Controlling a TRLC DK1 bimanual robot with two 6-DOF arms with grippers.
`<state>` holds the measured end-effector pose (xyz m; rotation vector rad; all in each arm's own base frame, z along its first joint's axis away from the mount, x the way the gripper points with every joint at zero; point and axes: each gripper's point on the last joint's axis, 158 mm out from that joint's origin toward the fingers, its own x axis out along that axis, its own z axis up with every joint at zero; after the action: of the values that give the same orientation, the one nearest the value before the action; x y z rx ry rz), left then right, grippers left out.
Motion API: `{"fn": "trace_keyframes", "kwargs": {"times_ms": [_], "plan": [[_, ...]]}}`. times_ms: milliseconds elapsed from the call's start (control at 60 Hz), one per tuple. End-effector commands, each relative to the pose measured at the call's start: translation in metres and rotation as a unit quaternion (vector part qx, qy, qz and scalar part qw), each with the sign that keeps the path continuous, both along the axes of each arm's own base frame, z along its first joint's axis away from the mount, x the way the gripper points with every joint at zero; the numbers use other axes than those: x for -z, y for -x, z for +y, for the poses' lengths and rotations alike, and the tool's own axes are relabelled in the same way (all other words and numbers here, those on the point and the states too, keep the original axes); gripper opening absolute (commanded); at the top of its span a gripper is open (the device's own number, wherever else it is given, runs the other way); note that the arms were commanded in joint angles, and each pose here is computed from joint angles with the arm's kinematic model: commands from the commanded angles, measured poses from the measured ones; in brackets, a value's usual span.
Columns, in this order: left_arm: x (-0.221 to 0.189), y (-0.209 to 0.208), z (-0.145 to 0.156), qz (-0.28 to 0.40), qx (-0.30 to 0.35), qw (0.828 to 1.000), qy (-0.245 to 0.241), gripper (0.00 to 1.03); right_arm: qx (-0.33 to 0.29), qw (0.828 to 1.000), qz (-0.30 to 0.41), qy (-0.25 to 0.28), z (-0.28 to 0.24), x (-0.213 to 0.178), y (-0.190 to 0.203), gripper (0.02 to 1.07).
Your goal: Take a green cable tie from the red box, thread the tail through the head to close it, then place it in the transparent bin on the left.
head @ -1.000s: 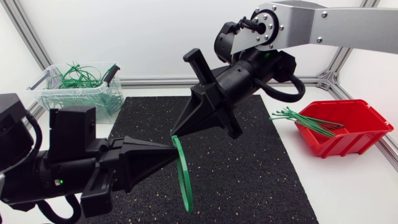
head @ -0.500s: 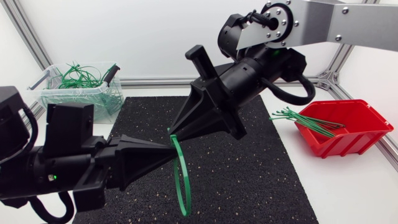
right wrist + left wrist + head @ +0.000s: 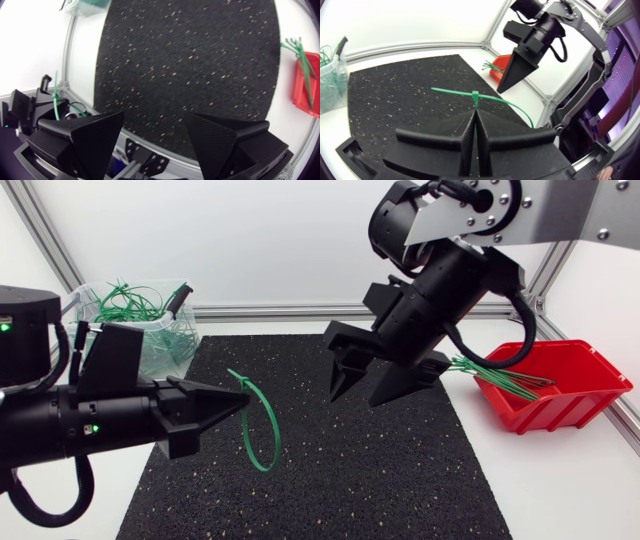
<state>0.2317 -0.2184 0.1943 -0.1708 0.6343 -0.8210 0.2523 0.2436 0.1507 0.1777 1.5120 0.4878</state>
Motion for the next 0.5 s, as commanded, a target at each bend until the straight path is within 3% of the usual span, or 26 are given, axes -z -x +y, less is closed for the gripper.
{"fn": "trace_keyframes", "kwargs": {"times_ms": [0, 150, 267, 483], "plan": [[-0.013, -0.022, 0.013, -0.039, -0.026, 0.998, -0.033, 0.04, 0.012, 0.998, -0.045, 0.046, -0.022, 0.006, -0.013, 0.95], [-0.025, -0.079, 0.070, -0.092, -0.125, 0.984, -0.089, 0.04, 0.051, 0.979, -0.146, 0.130, -0.061, 0.008, -0.045, 0.97], [-0.040, -0.122, 0.125, -0.125, -0.203, 0.964, -0.113, 0.04, 0.061, 0.966, -0.193, 0.162, -0.079, 0.003, -0.055, 1.00], [-0.084, -0.183, 0.227, -0.215, -0.327, 0.905, -0.169, 0.04, 0.090, 0.932, -0.282, 0.207, -0.112, -0.016, -0.075, 1.01]]}}
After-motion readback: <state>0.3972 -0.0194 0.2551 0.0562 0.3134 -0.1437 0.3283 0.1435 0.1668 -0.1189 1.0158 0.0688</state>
